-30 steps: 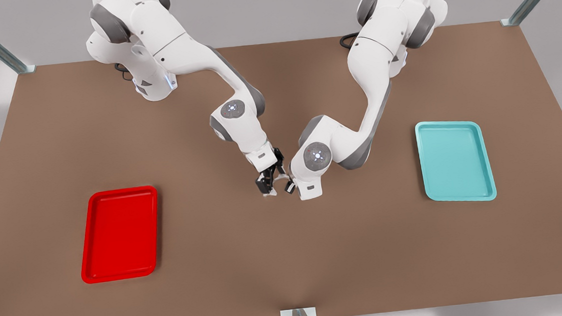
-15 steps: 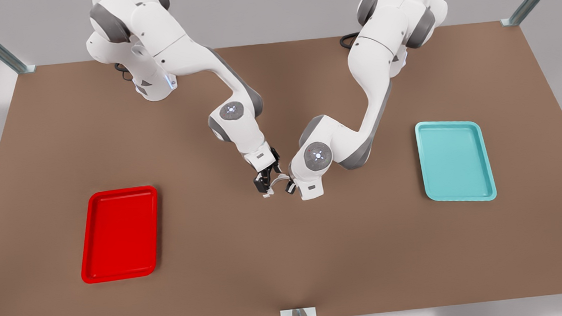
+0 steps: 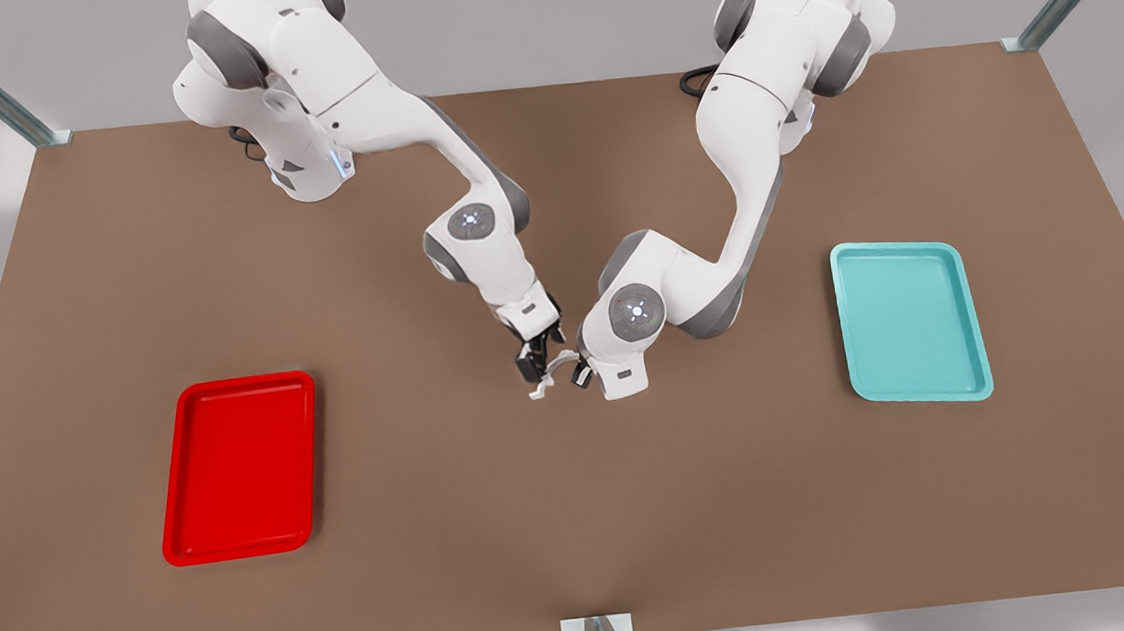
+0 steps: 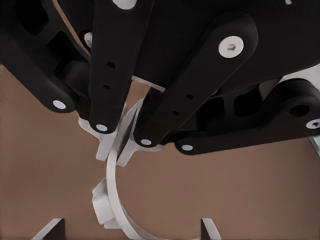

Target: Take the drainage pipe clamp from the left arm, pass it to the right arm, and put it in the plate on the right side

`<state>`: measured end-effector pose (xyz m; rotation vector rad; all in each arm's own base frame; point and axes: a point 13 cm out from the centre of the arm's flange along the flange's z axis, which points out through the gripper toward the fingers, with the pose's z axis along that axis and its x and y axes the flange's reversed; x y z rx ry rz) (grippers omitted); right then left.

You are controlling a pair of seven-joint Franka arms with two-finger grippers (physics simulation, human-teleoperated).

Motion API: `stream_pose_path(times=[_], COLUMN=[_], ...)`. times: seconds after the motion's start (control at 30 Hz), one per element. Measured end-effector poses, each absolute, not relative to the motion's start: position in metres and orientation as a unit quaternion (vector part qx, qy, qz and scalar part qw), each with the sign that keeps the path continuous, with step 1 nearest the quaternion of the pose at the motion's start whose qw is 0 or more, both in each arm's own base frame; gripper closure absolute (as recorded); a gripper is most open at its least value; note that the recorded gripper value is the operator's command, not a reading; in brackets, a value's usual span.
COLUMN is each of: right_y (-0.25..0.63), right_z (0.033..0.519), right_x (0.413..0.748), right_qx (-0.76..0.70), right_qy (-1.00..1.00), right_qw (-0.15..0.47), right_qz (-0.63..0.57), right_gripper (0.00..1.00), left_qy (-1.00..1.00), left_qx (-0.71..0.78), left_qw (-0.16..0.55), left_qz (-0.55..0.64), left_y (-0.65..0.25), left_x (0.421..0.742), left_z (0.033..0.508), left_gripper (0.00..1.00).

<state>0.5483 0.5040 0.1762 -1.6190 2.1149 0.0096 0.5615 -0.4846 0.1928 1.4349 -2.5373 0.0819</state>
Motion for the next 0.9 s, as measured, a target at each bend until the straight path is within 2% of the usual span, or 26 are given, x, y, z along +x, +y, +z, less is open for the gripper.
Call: stream_pose_path(times=[0.17, 0.33, 0.63, 0.9], right_y=[0.513, 0.504, 0.506, 0.508], right_z=[0.209, 0.217, 0.190, 0.167], right_x=[0.564, 0.571, 0.561, 0.572], right_qx=[-0.600, -0.633, -0.725, -0.750], right_qy=[0.756, 0.727, 0.639, 0.609], right_qw=[0.264, 0.267, 0.248, 0.246], right_qz=[0.001, -0.019, -0.069, -0.081], right_gripper=[0.00, 0.00, 0.00, 0.00], left_qy=[-0.863, -0.861, -0.860, -0.858], left_qx=[0.492, 0.495, 0.497, 0.501], left_qw=[0.113, 0.113, 0.113, 0.113], left_qz=[0.028, 0.028, 0.026, 0.027], left_y=[-0.485, -0.485, -0.487, -0.486], left_x=[0.561, 0.561, 0.560, 0.561], left_z=[0.194, 0.194, 0.193, 0.194], left_gripper=[0.79, 0.79, 0.79, 0.79])
